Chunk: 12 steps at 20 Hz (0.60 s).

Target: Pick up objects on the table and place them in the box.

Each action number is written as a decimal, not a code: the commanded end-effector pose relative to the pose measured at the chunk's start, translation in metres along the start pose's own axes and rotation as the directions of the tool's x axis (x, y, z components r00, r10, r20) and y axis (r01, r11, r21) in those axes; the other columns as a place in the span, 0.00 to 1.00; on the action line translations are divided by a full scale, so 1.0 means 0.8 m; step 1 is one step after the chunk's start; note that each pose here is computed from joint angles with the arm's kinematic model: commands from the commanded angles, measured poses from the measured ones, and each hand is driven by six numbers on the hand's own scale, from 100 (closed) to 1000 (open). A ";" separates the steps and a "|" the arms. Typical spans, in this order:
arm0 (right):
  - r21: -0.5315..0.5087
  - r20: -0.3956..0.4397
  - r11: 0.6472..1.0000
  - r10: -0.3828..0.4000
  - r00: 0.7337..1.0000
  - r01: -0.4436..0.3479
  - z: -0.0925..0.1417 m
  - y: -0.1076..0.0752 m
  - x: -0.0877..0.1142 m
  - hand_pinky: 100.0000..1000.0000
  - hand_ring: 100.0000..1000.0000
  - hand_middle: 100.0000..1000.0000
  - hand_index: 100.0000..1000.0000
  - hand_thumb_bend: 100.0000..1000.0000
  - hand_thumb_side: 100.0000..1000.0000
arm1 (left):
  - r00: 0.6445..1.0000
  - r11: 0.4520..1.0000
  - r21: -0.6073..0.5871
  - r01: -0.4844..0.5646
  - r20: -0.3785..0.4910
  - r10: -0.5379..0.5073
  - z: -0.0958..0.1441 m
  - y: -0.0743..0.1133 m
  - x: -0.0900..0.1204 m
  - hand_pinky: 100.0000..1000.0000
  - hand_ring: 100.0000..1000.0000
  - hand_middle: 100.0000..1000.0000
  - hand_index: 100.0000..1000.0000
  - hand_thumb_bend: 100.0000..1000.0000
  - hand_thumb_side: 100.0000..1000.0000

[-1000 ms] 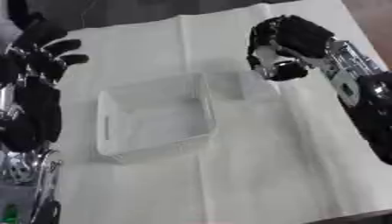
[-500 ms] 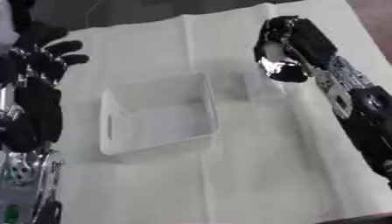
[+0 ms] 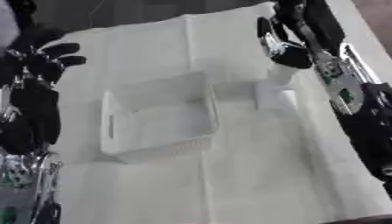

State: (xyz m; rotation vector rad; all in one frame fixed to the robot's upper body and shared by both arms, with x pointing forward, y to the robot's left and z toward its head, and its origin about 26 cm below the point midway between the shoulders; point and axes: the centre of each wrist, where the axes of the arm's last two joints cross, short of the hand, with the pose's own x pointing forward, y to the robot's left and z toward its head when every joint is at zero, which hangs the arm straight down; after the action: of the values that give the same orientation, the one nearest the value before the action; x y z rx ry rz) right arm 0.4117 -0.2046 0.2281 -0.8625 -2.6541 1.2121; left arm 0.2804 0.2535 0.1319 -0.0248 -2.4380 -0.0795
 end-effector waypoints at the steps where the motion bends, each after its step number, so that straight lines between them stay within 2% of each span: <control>1: -0.051 0.062 0.999 -0.004 0.998 0.007 -0.026 -0.033 0.014 0.00 0.00 0.00 0.05 0.00 0.79 | 1.000 1.000 0.005 0.006 0.014 -0.006 -0.002 0.002 0.004 0.61 0.68 0.70 0.84 0.00 1.00; 4: -0.060 0.083 0.998 -0.009 0.997 0.014 -0.035 -0.044 0.019 0.00 0.00 0.00 0.06 0.00 0.81 | 1.000 1.000 0.004 0.007 0.012 -0.007 -0.002 0.002 0.004 0.60 0.68 0.70 0.84 0.00 1.00; 6: -0.075 0.086 0.997 -0.005 0.996 0.012 -0.038 -0.050 0.019 0.00 0.00 0.00 0.09 0.00 0.87 | 1.000 1.000 0.005 0.008 0.012 -0.008 -0.002 0.002 0.004 0.60 0.67 0.70 0.84 0.00 1.00; 8: -0.095 0.089 0.995 0.023 0.996 -0.014 -0.037 -0.057 0.019 0.00 0.00 0.02 0.25 0.00 0.99 | 1.000 1.000 0.005 0.008 0.012 -0.008 -0.002 0.002 0.004 0.60 0.67 0.70 0.84 0.00 1.00; 9: -0.094 0.089 0.995 0.037 0.995 -0.029 -0.036 -0.058 0.018 0.00 0.00 0.21 0.44 0.00 1.00 | 1.000 1.000 0.005 0.008 0.012 -0.009 -0.002 0.002 0.004 0.60 0.67 0.70 0.84 0.00 1.00; 10: -0.049 0.085 0.997 0.060 0.995 -0.056 -0.031 -0.056 0.016 0.00 0.20 0.31 0.56 0.00 1.00 | 1.000 1.000 0.004 0.009 0.012 -0.009 -0.002 0.002 0.004 0.60 0.67 0.70 0.84 0.00 1.00; 11: -0.011 0.084 0.997 0.076 0.994 -0.075 -0.028 -0.055 0.015 0.00 0.32 0.42 0.68 0.01 1.00 | 1.000 1.000 0.003 0.009 0.012 -0.009 -0.002 0.002 0.004 0.60 0.67 0.70 0.84 0.00 1.00; 12: 0.060 0.079 0.994 0.082 0.994 -0.087 -0.022 -0.049 0.012 0.14 0.41 0.51 0.76 0.08 1.00 | 1.000 1.000 0.003 0.009 0.012 -0.010 -0.003 0.002 0.004 0.60 0.66 0.70 0.84 0.00 1.00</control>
State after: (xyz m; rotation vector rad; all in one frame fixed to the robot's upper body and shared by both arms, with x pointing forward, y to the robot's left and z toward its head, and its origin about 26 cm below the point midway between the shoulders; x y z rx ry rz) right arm 0.3929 -0.2032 0.2589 -0.8912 -2.6711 1.3064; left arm 0.2800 0.2527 0.1307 -0.0271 -2.4349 -0.0710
